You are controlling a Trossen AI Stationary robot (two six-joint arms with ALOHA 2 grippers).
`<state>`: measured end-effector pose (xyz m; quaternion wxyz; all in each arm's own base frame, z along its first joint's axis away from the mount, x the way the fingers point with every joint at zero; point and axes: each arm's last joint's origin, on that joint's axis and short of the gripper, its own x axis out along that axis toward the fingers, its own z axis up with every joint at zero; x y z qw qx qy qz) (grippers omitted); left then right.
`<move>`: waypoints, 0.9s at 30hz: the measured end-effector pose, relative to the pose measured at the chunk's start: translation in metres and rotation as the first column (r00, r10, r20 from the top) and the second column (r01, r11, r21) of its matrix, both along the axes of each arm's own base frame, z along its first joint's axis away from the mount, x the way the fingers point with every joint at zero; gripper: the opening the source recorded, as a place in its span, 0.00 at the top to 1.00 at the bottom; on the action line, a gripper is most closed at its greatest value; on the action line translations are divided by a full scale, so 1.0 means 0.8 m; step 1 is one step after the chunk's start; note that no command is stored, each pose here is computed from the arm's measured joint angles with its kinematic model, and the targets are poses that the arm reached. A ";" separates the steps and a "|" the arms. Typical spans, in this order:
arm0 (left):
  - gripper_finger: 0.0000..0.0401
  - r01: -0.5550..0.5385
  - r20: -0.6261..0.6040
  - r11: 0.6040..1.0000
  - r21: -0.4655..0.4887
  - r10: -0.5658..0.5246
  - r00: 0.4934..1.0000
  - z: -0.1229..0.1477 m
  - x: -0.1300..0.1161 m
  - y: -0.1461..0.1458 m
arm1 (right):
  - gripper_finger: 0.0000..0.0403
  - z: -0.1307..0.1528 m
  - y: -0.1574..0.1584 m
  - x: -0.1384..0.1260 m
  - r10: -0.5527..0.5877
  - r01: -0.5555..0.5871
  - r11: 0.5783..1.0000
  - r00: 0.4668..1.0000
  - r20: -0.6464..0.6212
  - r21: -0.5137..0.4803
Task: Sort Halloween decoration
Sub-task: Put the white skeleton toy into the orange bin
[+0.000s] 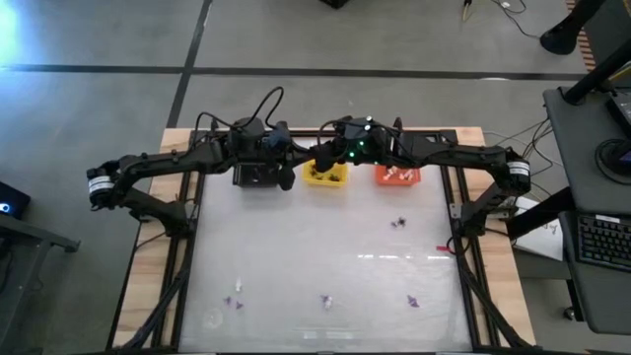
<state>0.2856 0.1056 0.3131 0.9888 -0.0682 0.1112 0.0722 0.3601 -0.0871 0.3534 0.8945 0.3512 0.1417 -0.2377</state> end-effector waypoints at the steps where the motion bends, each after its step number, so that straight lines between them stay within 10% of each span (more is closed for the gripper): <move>1: 1.00 0.000 0.000 1.000 0.000 0.000 1.000 0.000 0.000 0.000 | 0.95 0.000 0.000 0.000 0.008 -0.008 1.000 1.000 -0.004 -0.009; 18: 0.80 -0.025 -0.023 1.000 0.004 0.025 0.999 -0.002 -0.002 0.001 | 0.96 -0.004 0.003 -0.008 0.064 -0.069 0.997 0.993 -0.099 -0.042; 27: 0.69 -0.116 -0.152 0.993 0.012 0.116 0.982 -0.015 -0.009 0.004 | 0.96 -0.029 -0.014 -0.038 0.050 -0.058 0.998 0.918 -0.394 -0.009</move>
